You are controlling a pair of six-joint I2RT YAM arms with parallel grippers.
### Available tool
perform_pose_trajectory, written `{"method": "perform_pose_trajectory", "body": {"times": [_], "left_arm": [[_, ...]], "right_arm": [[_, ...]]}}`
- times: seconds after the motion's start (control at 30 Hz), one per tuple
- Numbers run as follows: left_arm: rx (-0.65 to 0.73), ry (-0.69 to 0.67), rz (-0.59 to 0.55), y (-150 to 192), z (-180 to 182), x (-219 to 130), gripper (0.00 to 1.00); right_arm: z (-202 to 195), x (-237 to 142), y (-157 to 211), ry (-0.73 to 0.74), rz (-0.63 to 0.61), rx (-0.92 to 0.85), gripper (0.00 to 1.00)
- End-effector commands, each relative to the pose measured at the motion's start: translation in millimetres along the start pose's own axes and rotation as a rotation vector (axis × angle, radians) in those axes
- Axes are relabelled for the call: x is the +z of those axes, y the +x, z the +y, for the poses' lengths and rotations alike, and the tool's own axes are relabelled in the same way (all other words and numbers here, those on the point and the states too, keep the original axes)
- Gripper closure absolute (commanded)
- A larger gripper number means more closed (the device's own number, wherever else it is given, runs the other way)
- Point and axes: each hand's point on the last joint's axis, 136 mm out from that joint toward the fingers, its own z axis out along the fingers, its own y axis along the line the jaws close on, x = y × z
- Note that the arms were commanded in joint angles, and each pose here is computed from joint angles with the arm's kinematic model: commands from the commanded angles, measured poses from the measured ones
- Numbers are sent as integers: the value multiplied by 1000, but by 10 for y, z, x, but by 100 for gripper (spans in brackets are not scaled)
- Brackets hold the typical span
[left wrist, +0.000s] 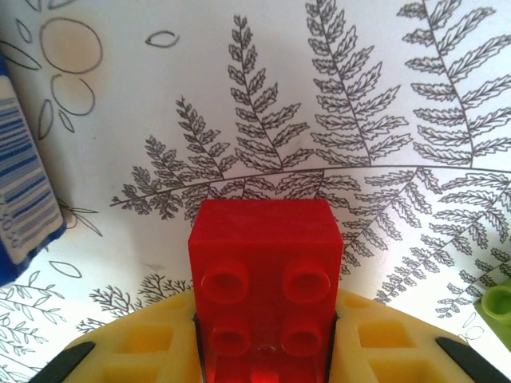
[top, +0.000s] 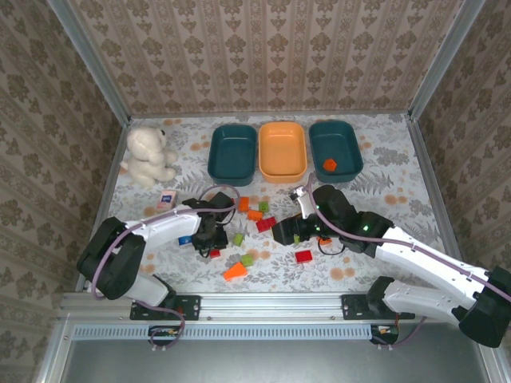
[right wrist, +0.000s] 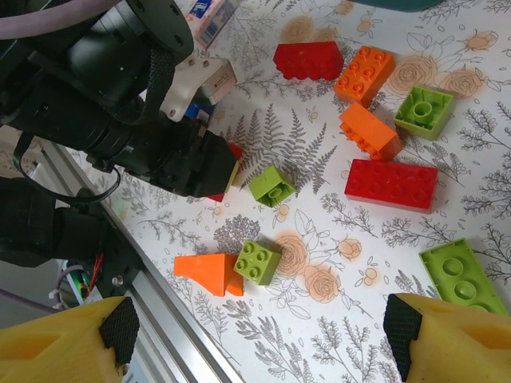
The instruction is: Sort the legos into containers by color
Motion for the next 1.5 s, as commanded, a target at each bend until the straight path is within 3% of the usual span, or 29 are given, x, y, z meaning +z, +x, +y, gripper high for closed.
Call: {"method": "perform_pose_trajectory", "body": {"times": [0.0,0.2,0.33,0.63,0.77,0.8,1.17,1.47], "left_arm": [[40,-26,-70,-91,61,-278,74],[89,106,-245,-676,-246,-1076,77],[126,186,-307,-1250,-555,-1319,77],[154,190,-342,-2445,-1091,-1163,79],[172,170,-330,-2728,-1282,-950,79],[147,149,-321,-2857,-1190,-852,79],[97,122,-185,-2940,-1166,-185,75],[121,151,-155,-2856,-1216,-169,52]], "right_arm": [[66,-96,-229,13,-70,-5,17],[-54,-251,-487,96,-151,22,17],[-164,-298,-683,135,-198,66,17],[-395,-313,-1057,195,-235,151,17],[-471,-324,-1091,211,-223,183,17],[-485,-335,-1091,212,-223,188,17],[-708,-410,-911,281,-197,249,17],[-975,-424,-647,389,-135,309,18]]}}
